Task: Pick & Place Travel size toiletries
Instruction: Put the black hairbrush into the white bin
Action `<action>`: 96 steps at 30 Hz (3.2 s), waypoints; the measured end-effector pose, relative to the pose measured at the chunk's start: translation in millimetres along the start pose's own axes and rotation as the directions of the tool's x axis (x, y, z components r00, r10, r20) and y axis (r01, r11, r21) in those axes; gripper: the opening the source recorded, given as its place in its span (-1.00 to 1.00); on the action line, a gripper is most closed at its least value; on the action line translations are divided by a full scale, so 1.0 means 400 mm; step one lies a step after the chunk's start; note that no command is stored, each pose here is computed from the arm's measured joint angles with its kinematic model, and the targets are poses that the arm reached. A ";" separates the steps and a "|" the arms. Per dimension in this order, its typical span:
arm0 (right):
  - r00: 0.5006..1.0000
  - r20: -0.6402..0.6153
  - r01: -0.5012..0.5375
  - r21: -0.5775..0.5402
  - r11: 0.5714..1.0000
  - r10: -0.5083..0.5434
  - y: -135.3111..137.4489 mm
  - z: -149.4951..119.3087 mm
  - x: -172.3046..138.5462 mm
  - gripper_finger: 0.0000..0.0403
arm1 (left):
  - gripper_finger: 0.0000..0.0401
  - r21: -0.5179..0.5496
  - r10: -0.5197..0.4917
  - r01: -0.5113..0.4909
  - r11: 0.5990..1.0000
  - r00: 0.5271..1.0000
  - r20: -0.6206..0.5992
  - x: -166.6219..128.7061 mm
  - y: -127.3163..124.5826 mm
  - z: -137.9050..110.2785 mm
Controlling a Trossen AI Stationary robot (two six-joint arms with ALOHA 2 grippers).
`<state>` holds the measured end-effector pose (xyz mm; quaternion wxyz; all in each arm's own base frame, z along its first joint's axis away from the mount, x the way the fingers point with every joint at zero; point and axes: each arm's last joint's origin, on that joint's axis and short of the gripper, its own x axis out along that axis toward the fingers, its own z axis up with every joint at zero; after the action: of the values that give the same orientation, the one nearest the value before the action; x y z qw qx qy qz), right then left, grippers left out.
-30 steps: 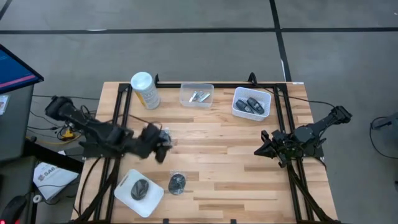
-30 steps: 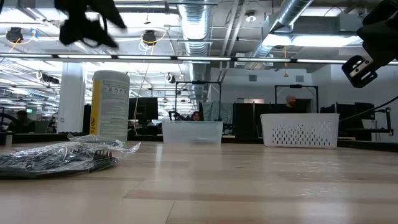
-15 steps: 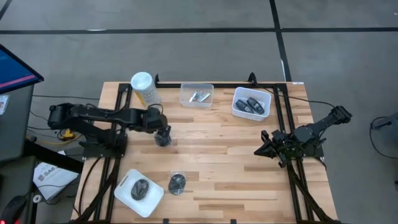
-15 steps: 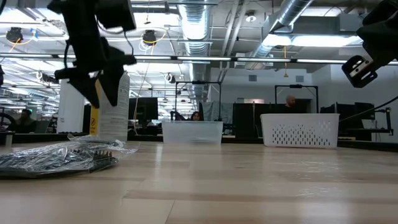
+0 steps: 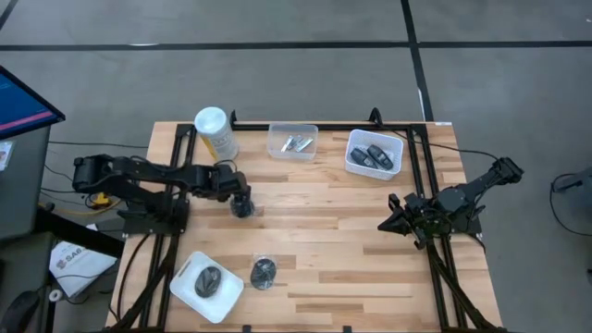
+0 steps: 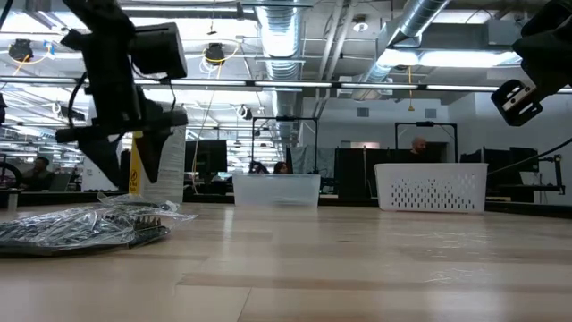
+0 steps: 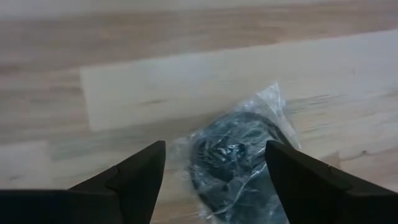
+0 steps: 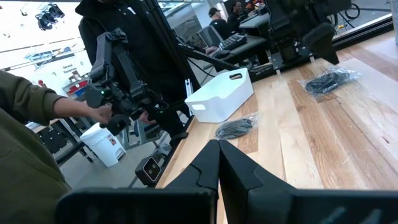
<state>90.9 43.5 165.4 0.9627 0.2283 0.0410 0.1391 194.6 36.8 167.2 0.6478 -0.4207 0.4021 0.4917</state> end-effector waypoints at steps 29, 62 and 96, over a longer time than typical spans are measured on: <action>1.000 0.000 0.000 0.000 1.000 0.000 0.000 0.000 0.000 -1.00 | -0.26 -0.187 -0.109 0.101 0.977 0.994 -0.031 0.083 0.044 -0.047; 1.000 0.000 0.000 0.000 1.000 0.000 0.000 0.000 0.000 -1.00 | -1.00 -0.094 -0.818 0.812 0.576 0.572 -0.062 -0.179 0.009 -0.085; 1.000 0.000 0.000 0.000 1.000 0.000 0.000 0.000 0.000 -1.00 | -1.00 0.704 -0.416 0.680 0.202 0.711 -0.567 -0.311 -0.002 -0.436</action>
<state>91.0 43.5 165.3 0.9627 0.2284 0.0410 0.1391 152.8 -164.4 227.5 0.8393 -0.1915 0.4949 -0.1186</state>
